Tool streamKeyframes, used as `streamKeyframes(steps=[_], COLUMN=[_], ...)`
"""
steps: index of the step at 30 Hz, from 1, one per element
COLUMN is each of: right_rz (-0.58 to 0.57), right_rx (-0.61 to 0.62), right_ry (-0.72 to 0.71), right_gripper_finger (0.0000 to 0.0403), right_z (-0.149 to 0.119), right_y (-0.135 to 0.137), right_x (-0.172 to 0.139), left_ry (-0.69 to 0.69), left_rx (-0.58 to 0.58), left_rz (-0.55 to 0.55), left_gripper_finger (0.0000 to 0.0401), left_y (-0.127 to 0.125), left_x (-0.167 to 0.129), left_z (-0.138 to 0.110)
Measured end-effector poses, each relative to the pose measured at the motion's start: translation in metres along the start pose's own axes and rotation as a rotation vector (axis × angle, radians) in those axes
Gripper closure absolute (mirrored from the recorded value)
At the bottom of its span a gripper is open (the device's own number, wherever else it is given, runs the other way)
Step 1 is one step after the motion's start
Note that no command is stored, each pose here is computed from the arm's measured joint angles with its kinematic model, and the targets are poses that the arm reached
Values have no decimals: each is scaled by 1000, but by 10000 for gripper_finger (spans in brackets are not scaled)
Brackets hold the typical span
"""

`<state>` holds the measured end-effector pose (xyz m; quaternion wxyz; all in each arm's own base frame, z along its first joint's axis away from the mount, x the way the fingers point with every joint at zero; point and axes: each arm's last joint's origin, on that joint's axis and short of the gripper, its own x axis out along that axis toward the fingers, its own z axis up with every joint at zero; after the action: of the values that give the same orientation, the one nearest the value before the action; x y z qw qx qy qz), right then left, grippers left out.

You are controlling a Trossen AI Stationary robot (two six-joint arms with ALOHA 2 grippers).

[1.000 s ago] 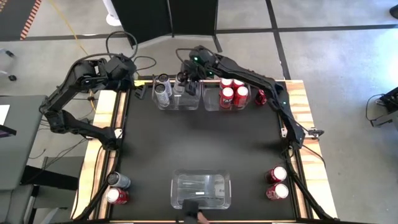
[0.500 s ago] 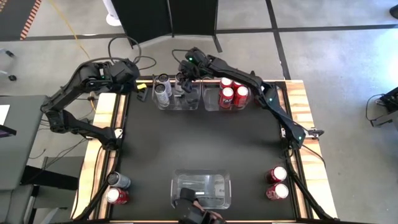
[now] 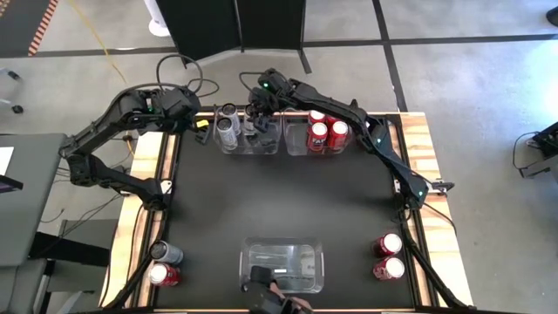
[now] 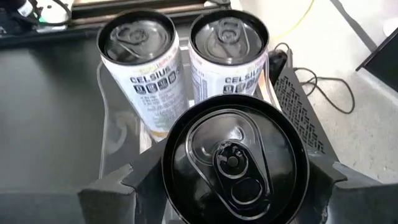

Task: Sort soda cans
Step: Put the top white soda can into the top left transparent bin

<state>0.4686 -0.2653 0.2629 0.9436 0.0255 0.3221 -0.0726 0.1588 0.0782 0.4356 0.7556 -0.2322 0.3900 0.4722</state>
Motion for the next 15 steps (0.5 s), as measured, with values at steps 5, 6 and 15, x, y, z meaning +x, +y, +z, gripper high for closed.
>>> streamKeyframes(steps=[5,6,15], right_rz=[2,2,7], right_rx=[3,4,66], right_ry=[9,11,70], right_gripper_finger=[137,136,130], right_z=[-1,-2,-16], right_y=[0,-1,-5], right_x=[0,1,13], left_ry=[-1,-1,10], left_rx=[-11,-12,-39], left_rz=[-1,-1,-42], left_gripper_finger=[53,53,53], left_y=[0,0,-3], left_x=[0,0,0], left_z=[0,0,0])
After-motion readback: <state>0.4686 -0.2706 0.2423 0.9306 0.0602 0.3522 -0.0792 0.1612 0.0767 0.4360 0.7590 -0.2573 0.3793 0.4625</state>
